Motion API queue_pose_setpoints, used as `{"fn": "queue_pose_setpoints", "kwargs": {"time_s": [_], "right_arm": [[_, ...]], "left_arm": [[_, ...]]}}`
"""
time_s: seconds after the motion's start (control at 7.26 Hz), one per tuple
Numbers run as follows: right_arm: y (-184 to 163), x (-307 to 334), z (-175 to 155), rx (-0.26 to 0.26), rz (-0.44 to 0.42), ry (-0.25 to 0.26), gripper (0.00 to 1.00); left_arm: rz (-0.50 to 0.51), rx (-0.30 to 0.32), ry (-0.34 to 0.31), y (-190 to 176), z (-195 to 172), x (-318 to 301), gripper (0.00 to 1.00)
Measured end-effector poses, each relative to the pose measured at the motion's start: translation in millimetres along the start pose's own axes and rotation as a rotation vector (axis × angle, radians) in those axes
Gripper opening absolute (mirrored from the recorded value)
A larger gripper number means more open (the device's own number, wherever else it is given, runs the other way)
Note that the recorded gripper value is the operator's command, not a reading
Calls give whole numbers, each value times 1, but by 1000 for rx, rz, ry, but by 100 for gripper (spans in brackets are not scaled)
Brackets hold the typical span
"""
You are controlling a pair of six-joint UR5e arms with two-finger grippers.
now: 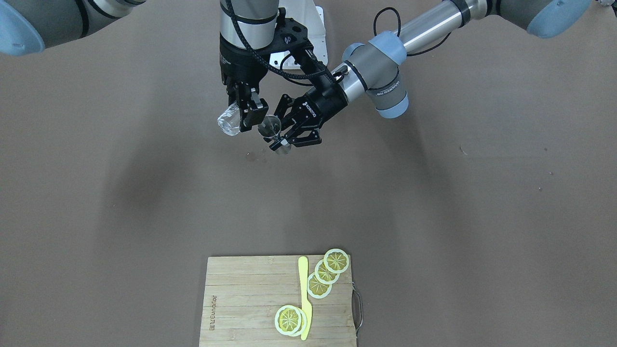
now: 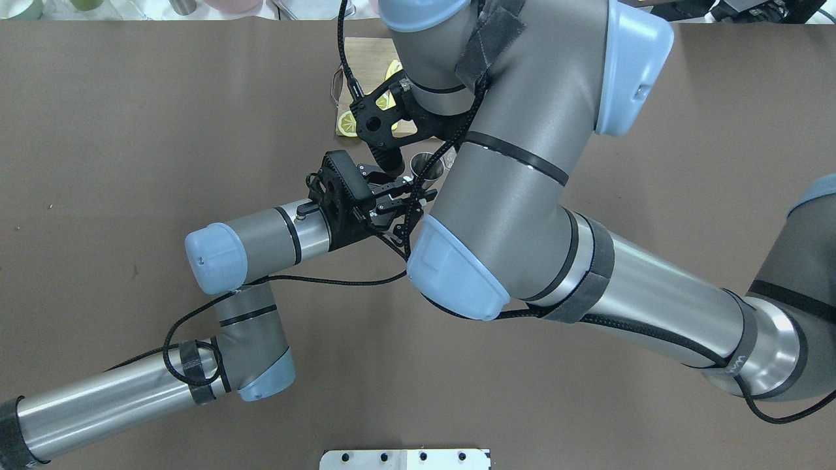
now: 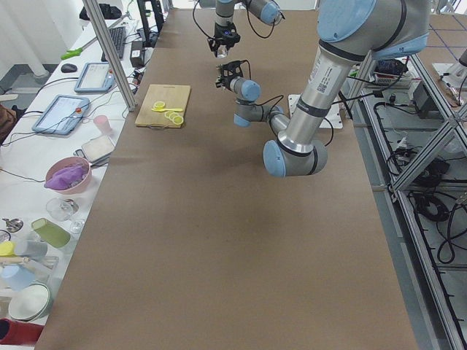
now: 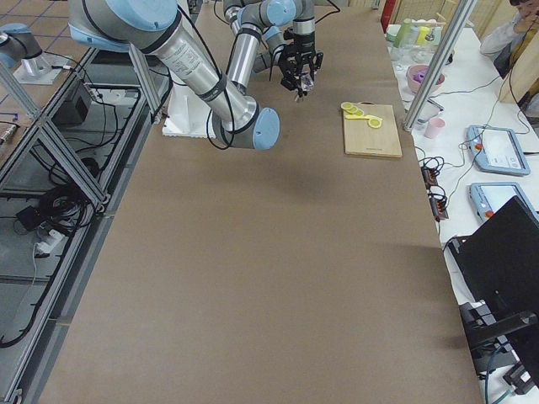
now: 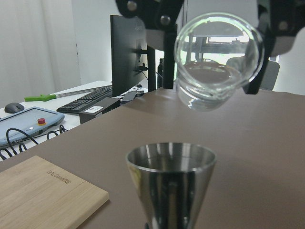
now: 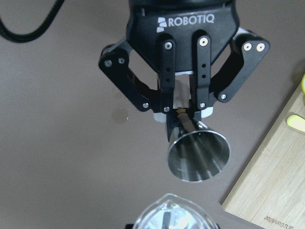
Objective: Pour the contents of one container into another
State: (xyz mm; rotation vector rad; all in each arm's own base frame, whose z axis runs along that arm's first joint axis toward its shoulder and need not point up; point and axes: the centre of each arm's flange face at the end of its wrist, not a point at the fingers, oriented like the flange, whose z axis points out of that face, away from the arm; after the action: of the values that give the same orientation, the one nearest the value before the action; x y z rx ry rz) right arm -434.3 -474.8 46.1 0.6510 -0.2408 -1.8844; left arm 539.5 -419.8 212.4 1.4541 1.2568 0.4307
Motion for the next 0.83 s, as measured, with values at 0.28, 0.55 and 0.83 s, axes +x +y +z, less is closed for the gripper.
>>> {"fn": "queue_pose_setpoints", "kwargs": {"time_s": [0.28, 0.55, 0.83], "right_arm": [[-9, 6, 0, -3, -2, -10, 0], [-12, 10, 2, -8, -2, -17, 0], [-14, 11, 4, -14, -4, -18, 0]], "left_arm": [[0, 3, 2, -1, 0, 1, 0], [0, 3, 4, -1, 0, 2, 0], [-1, 4, 5, -1, 0, 2, 0]]}}
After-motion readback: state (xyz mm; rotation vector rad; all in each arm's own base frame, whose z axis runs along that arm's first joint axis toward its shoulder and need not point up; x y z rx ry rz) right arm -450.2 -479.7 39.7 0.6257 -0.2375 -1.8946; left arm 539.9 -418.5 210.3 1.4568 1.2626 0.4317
